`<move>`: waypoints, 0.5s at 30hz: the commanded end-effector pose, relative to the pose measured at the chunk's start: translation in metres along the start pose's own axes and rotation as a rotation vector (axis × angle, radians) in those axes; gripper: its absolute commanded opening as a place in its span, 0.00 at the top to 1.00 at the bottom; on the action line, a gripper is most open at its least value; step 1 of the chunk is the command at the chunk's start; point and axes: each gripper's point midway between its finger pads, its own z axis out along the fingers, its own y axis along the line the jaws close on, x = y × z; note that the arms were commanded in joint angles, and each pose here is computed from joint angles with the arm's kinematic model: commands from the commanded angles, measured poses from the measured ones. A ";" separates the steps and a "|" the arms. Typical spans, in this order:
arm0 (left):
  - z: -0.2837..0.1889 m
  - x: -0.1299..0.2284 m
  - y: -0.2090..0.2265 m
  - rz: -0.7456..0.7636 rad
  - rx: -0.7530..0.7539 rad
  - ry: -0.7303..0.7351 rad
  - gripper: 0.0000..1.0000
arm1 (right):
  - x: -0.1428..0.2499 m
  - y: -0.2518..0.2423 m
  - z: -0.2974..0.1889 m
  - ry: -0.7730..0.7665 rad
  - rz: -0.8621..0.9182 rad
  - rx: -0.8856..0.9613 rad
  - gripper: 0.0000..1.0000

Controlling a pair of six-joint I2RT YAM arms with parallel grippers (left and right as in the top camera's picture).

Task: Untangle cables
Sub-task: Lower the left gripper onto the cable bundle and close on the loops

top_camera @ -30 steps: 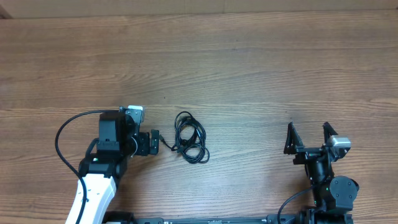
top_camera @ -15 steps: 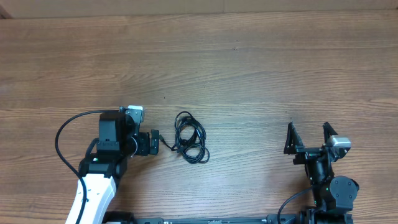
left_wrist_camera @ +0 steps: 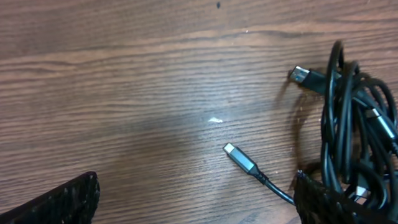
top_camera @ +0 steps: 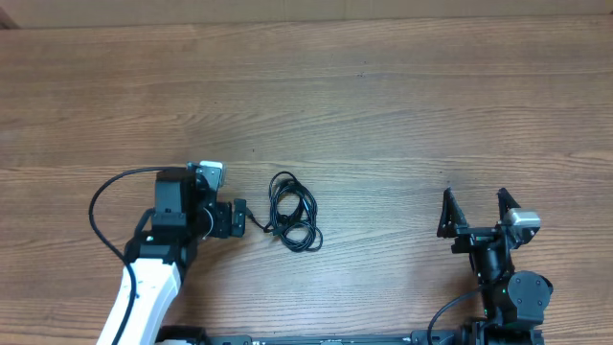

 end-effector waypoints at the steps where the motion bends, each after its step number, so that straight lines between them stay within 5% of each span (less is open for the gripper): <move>1: -0.001 -0.014 -0.003 0.014 0.021 -0.013 0.00 | 0.002 -0.002 0.000 -0.003 -0.004 0.013 0.00; 15: -0.010 -0.030 -0.008 0.034 0.047 0.018 0.01 | 0.002 -0.003 0.000 -0.003 -0.004 0.013 0.00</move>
